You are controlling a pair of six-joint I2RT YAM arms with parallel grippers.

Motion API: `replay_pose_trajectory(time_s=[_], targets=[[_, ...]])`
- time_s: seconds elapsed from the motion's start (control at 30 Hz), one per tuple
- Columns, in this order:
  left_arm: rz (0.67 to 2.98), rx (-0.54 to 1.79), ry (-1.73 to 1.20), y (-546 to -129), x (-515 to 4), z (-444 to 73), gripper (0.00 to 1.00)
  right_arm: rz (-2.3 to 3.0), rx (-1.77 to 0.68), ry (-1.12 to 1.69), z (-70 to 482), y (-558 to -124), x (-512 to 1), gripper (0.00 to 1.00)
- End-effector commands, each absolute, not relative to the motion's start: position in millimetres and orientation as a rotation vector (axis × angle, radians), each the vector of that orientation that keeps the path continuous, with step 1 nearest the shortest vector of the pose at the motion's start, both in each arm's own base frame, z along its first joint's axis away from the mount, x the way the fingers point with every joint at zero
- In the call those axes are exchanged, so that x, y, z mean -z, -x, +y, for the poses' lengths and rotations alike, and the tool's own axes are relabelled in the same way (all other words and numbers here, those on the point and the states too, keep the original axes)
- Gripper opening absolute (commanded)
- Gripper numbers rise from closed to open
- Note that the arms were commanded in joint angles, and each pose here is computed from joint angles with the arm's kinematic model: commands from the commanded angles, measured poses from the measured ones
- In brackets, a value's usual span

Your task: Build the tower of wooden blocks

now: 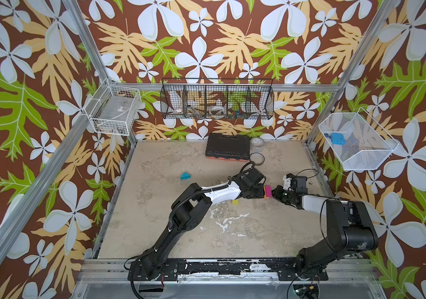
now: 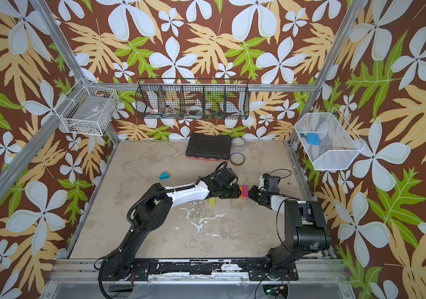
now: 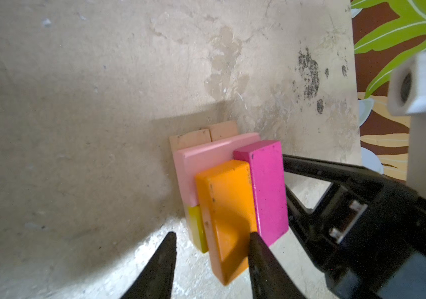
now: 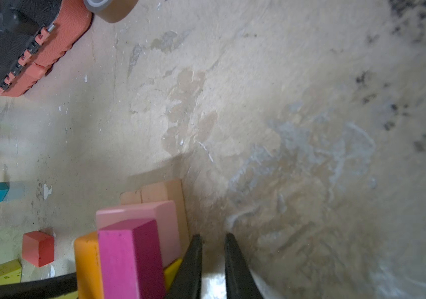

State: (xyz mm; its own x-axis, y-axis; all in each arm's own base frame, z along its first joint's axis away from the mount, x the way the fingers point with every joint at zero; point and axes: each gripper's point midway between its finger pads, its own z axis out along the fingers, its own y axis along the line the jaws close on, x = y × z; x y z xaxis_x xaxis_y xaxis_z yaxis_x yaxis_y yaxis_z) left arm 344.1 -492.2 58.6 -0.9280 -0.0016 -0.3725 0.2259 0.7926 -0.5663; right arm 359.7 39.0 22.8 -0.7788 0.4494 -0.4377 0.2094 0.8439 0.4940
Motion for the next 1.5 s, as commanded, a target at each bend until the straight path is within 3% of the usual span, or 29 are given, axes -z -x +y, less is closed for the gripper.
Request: replay_pose_trajectory(time_s=[0.0,1.03,1.3,1.47], targets=[[2.595,0.922,-0.197,-349,-64,-498,0.47,2.527,-0.564,-0.491,41,-348,-12,0.19],[2.579,0.990,-0.213,-344,-70,-503,0.44,2.552,-0.548,-0.487,44,-350,-6,0.18],[2.554,0.980,-0.181,-344,-78,-495,0.43,2.555,-0.475,-0.528,34,-349,-6,0.26],[2.534,0.975,-0.189,-345,-88,-493,0.51,2.538,-0.426,-0.543,27,-349,-13,0.30]])
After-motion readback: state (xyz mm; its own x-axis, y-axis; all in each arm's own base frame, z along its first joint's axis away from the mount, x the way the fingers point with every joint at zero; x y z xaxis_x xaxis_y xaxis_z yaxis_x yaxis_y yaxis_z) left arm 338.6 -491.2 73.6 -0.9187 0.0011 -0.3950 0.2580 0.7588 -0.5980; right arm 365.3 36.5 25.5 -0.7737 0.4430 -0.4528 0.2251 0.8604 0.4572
